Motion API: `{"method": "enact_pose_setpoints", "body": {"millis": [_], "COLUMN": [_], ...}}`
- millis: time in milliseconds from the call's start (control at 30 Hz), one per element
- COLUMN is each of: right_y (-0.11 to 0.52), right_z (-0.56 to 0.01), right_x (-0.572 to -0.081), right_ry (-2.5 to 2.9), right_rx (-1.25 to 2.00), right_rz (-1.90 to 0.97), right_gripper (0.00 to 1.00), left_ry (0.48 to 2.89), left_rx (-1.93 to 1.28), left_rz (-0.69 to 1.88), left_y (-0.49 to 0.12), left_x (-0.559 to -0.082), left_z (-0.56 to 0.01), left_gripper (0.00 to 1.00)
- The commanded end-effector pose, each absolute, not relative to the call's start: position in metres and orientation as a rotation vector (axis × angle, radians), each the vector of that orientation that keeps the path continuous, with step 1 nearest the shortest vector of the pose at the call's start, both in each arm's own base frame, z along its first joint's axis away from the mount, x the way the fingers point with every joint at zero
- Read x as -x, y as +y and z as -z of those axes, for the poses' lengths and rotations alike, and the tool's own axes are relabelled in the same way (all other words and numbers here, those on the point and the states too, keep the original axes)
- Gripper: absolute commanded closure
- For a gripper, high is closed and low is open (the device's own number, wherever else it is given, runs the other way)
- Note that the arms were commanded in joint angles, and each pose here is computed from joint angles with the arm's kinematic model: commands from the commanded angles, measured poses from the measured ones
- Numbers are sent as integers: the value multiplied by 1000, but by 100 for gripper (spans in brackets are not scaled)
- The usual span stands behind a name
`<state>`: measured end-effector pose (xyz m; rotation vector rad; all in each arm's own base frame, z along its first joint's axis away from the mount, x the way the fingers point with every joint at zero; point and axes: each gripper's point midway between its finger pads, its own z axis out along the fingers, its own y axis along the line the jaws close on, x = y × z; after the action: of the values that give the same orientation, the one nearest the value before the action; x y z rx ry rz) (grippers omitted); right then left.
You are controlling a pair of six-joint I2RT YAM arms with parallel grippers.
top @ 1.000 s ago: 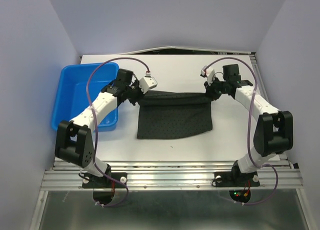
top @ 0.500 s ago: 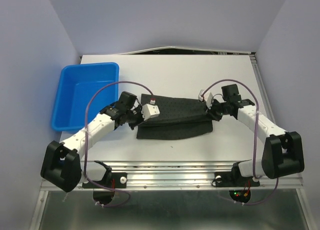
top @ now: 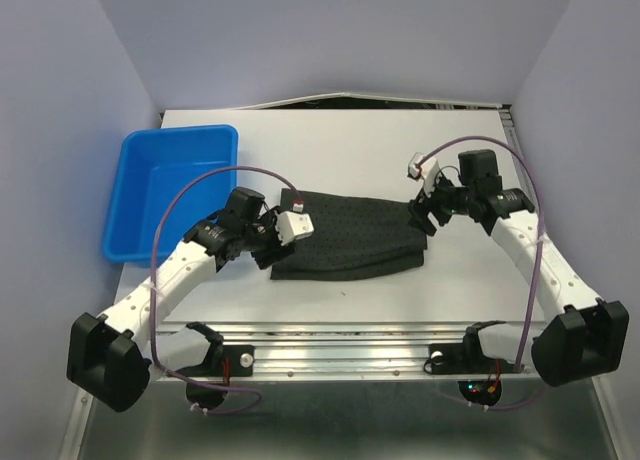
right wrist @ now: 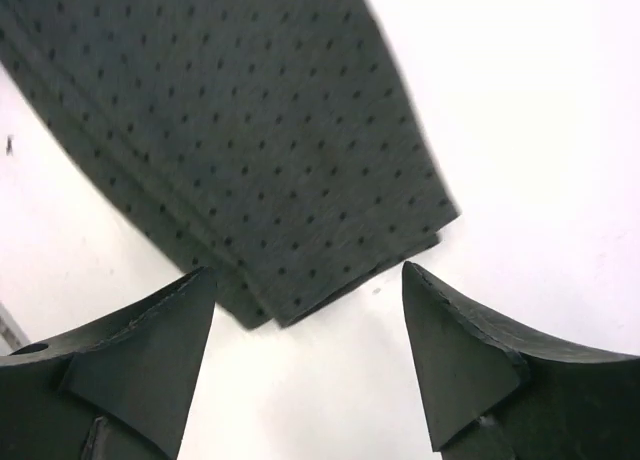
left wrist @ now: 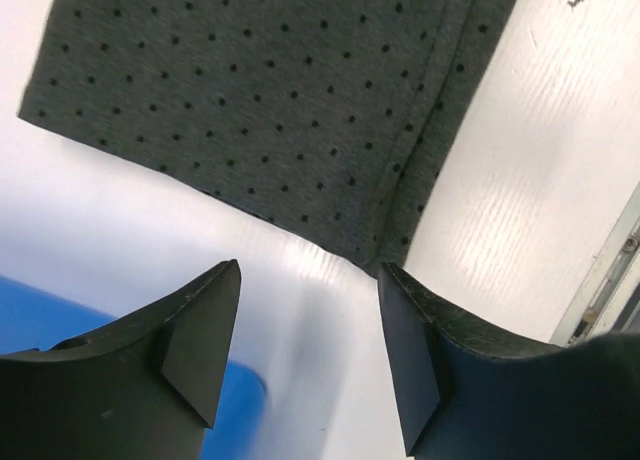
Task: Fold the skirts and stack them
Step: Fold the skirt
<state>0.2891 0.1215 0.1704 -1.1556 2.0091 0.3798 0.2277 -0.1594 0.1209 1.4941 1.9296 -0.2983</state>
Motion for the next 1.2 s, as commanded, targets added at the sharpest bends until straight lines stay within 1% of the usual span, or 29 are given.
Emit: {"method": "enact_pose_setpoints", "body": {"millis": [0,100,133,233,333,367,400,500,533,600,633,667,700,733,767,833,867,900,1000,1033,1067,1100,1133,1167], "right_y": [135,137,139,140,134,127,126,123,123,123,123,123,125,127,131,136,139,142,145,137,133,128,123,110], "right_z": [-183,-160,-142,-119,-90,-81,-62,-44,-28,-28,-15,-15,-29,-24,-45,-66,-79,-108,-147,-150,-174,-181,-177,-192], "right_x": [-317,-324,-325,-324,-336,-342,-345,-367,-374,-403,-410,-421,-447,-457,-480,-496,-501,-506,-499,-492,-485,-480,-469,-463], "right_ry": [2065,2159,2232,2328,2405,2428,2478,2516,2547,2512,2533,2523,2473,2480,2421,2378,2353,2313,2268,2290,2254,2251,2289,2268], "right_rx": [1038,1027,1004,956,915,910,908,874,855,844,838,834,818,802,784,748,727,683,616,543,506,462,377,307], "right_rz": [-464,-514,-551,-598,-548,-493,-492,-439,-435,-377,-369,-351,-314,-312,-295,-304,-313,-322,-354,-370,-390,-408,-452,-494], "right_gripper": [26,34,36,39,40,40,41,43,44,45,45,45,45,45,44,41,39,38,37,37,37,37,37,38], "left_ry": [2011,2070,2070,2135,2205,2213,2245,2274,2280,2295,2305,2299,2296,2295,2291,2306,2290,2265,2218,2195,2171,2159,2149,2138], "left_rx": [-1435,-1366,-1342,-1304,-1314,-1316,-1325,-1359,-1389,-1411,-1409,-1433,-1434,-1431,-1407,-1369,-1349,-1315,-1238,-1216,-1200,-1189,-1176,-1169], "left_rz": [346,341,346,355,341,339,347,368,377,391,401,415,406,401,407,432,439,432,449,453,461,468,458,457], "left_y": [-169,-176,-180,-185,-184,-185,-185,-192,-197,-202,-205,-209,-212,-213,-217,-221,-225,-228,-237,-240,-244,-249,-252,-257], "left_x": [-237,-254,-260,-269,-273,-275,-273,-266,-260,-253,-249,-244,-244,-244,-248,-247,-252,-259,-267,-272,-276,-275,-279,-282], "left_z": [-115,-104,-105,-89,-65,-61,-51,-39,-33,-27,-26,-25,-26,-27,-34,-42,-51,-62,-87,-95,-104,-109,-113,-118], "left_gripper": [35,40,41,42,45,47,48,53,54,55,55,55,57,57,57,56,54,53,48,48,46,46,46,46]}}
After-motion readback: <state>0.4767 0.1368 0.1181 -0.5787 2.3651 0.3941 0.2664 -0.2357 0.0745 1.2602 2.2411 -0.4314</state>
